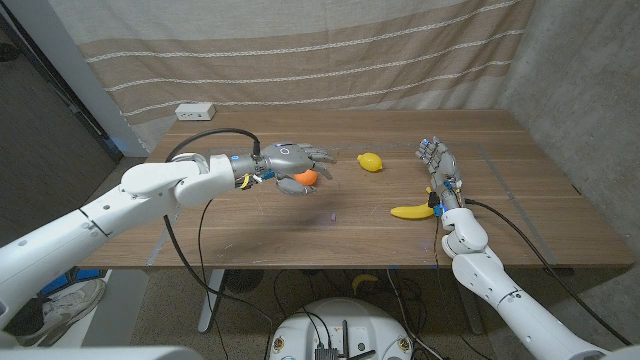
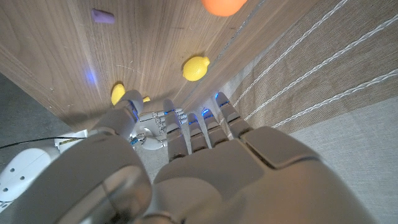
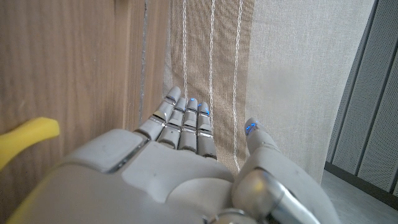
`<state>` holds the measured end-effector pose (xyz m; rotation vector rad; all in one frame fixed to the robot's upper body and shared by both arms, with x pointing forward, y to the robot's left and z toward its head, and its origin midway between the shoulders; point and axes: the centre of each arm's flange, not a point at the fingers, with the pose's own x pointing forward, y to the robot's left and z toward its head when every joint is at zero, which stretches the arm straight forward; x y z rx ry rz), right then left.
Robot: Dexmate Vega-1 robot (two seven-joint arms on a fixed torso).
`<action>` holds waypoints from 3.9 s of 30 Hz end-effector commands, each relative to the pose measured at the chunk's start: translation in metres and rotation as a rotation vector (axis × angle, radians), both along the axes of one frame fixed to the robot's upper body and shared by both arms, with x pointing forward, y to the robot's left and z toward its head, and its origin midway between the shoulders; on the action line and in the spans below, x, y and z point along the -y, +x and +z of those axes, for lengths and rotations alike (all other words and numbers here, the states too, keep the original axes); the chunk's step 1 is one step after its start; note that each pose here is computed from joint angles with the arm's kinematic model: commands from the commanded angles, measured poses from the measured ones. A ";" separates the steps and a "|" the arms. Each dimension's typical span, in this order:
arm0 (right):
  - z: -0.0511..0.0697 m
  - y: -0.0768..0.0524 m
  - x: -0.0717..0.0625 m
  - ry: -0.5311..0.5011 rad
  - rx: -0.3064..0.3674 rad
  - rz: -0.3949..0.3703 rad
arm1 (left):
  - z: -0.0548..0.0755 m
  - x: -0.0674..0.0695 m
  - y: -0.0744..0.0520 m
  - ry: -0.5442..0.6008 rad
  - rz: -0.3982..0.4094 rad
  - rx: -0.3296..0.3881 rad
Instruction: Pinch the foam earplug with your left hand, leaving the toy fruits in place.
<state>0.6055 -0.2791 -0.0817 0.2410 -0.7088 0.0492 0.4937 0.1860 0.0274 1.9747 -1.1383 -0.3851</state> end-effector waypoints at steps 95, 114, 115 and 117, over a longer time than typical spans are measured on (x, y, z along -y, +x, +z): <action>-0.019 0.003 0.013 0.030 -0.043 -0.009 | -0.052 0.033 0.046 0.347 -0.140 0.235; -0.025 0.001 0.019 0.032 -0.053 -0.004 | -0.058 0.040 0.048 0.338 -0.184 0.252; -0.025 0.001 0.019 0.031 -0.053 -0.003 | -0.060 0.040 0.048 0.334 -0.187 0.258; -0.025 0.001 0.020 0.030 -0.054 -0.004 | -0.062 0.039 0.050 0.333 -0.190 0.275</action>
